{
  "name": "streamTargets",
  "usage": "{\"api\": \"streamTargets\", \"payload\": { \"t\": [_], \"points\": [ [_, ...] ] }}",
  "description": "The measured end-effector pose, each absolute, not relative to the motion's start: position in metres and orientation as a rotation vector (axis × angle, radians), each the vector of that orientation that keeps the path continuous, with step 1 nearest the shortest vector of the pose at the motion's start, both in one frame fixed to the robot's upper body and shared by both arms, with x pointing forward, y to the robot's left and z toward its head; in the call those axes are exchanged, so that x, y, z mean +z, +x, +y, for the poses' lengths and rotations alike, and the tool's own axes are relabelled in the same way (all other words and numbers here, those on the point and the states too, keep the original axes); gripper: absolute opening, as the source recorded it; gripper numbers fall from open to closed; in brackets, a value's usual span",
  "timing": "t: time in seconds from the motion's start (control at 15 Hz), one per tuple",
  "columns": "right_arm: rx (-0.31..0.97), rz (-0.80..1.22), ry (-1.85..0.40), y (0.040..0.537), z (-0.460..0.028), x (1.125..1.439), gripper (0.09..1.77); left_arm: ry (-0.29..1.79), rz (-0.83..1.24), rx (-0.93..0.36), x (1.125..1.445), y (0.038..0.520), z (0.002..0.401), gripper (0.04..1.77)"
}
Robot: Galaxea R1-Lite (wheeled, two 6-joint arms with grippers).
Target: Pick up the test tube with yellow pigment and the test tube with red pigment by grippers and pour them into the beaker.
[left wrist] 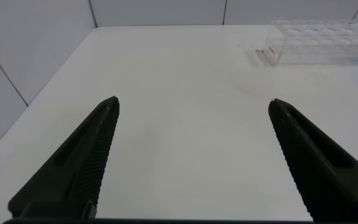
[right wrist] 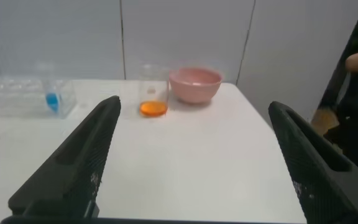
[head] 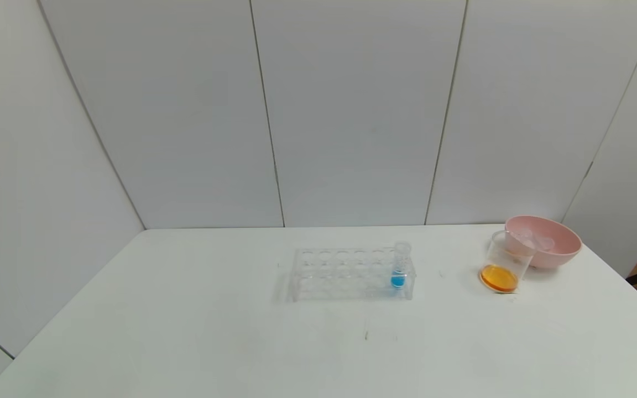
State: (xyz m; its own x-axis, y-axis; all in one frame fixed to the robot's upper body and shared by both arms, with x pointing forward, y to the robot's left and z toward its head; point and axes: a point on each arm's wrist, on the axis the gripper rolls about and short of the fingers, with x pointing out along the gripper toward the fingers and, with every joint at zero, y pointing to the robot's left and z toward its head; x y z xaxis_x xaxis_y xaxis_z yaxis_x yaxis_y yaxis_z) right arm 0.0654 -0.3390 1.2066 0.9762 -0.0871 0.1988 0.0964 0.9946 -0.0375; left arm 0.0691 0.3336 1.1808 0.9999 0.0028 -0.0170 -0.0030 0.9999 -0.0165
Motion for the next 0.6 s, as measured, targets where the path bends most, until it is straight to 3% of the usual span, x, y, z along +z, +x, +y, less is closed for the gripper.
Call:
{"api": "streamTargets", "payload": {
  "t": [0.27,0.6],
  "points": [
    [0.01,0.002,-0.043,0.069,-0.337,1.183,1.7,-0.016,0.017,0.003,1.181,0.069,0.334,1.72],
    [0.017,0.005,-0.034,0.069,-0.337,1.182,1.7,-0.017,0.017,0.003,1.181,0.069,0.334,1.72]
  ]
}}
